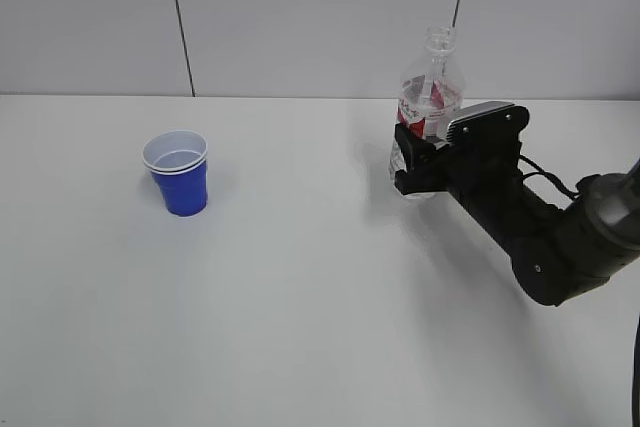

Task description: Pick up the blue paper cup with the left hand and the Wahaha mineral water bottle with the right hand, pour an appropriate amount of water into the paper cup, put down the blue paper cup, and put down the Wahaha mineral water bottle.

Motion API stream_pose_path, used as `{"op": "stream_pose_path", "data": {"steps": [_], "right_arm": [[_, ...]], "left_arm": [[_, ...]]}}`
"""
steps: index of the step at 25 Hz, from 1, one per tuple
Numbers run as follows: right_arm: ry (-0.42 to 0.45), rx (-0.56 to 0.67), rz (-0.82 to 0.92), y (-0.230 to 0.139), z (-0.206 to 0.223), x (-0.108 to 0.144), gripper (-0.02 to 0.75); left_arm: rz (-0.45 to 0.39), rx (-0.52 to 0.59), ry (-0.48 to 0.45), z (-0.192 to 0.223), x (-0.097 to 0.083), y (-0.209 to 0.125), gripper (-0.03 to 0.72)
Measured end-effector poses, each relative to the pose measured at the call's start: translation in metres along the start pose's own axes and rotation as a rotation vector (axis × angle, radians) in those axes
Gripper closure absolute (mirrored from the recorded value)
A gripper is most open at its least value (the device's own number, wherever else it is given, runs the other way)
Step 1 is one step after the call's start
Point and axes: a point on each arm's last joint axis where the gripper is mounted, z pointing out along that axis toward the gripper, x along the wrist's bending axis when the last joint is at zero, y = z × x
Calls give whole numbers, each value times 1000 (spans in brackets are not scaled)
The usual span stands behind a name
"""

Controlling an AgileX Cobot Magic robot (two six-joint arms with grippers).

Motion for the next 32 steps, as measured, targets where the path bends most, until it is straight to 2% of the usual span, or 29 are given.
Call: {"op": "stream_pose_path", "data": {"steps": [4, 9, 11, 24, 32], "right_arm": [[1, -2, 44, 0, 0, 0, 250], [25, 3, 64, -1, 0, 2, 139], [30, 44, 69, -8, -2, 4, 120], [35, 101, 40, -16, -10, 5, 111], [14, 117, 43, 2, -33, 2, 114]], "left_arm": [[0, 0, 0, 0, 0, 0, 252], [0, 0, 0, 0, 0, 0, 252], [0, 0, 0, 0, 0, 0, 252], [0, 0, 0, 0, 0, 0, 252], [0, 0, 0, 0, 0, 0, 252]]}}
